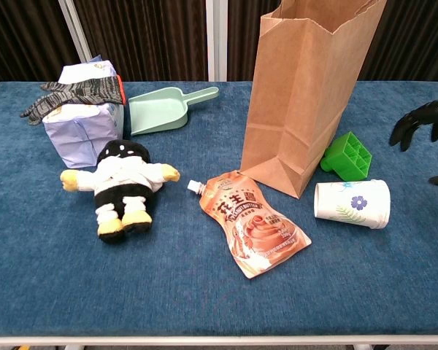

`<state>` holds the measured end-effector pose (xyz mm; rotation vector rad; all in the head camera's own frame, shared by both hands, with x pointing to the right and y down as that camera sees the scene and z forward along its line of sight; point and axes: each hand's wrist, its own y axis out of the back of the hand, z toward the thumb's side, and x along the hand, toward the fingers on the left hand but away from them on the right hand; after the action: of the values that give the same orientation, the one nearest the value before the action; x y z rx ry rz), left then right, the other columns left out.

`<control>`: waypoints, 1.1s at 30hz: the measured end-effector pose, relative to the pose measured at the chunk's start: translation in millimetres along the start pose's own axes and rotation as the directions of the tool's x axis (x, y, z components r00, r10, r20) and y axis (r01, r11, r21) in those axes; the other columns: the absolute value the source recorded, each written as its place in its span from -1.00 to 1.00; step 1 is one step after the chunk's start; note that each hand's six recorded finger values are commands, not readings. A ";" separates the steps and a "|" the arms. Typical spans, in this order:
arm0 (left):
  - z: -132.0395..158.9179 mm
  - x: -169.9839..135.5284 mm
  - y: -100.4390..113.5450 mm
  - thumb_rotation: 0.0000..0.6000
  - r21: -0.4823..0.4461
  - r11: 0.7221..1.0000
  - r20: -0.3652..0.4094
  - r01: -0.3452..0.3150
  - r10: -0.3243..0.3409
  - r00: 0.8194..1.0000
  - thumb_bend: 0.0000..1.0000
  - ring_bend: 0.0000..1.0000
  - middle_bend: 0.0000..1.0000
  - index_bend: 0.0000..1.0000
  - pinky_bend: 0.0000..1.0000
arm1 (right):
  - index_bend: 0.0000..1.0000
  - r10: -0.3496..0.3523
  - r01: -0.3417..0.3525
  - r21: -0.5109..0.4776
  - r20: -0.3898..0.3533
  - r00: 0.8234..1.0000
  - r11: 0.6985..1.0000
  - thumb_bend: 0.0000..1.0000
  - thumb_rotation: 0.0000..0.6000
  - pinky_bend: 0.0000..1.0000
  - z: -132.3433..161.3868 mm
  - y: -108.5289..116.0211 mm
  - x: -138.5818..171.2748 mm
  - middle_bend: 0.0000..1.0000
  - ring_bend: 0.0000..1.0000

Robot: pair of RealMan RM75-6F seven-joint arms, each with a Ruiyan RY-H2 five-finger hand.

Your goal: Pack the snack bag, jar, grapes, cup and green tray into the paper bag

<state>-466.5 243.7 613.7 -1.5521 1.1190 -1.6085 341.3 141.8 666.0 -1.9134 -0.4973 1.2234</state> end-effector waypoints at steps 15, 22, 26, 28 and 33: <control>-2.6 -0.7 -0.8 1.00 -0.005 1.000 -0.004 -0.003 0.003 1.000 -0.77 -0.58 -0.42 -0.26 -0.57 | -0.34 -0.025 0.027 0.030 -0.071 0.997 0.999 -0.63 1.00 -0.36 21.9 -48.0 -33.1 -0.27 -0.63; -4.4 -2.1 -1.4 1.00 -0.007 1.000 -0.008 -0.002 0.002 1.000 -0.77 -0.58 -0.42 -0.26 -0.57 | 0.30 -0.081 0.087 0.044 -0.116 0.990 0.995 -0.34 1.00 -0.15 34.8 -54.4 -38.6 0.15 -0.33; -6.0 -3.2 -1.6 1.00 -0.009 1.000 -0.013 -0.002 0.002 1.000 -0.77 -0.58 -0.42 -0.26 -0.57 | 0.49 -0.134 0.138 0.023 -0.137 0.982 0.990 -0.31 1.00 -0.03 38.3 -48.9 -38.3 0.28 -0.21; -5.6 -3.0 -1.2 1.00 -0.008 1.000 -0.011 -0.003 0.003 1.000 -0.77 -0.58 -0.42 -0.26 -0.57 | 0.52 -0.160 0.161 -0.001 -0.154 0.975 0.987 -0.31 1.00 -0.02 41.4 -43.0 -36.6 0.31 -0.18; -3.1 -1.9 -0.2 1.00 -0.005 1.000 -0.002 -0.006 0.006 1.000 -0.77 -0.58 -0.42 -0.26 -0.57 | 0.52 -0.232 0.227 -0.050 -0.209 0.950 0.973 -0.31 1.00 -0.02 53.2 -19.6 -29.0 0.31 -0.17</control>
<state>-469.3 245.9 613.1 -1.5490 1.1285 -1.6042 282.7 155.8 686.4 -1.9194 -0.6035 0.8549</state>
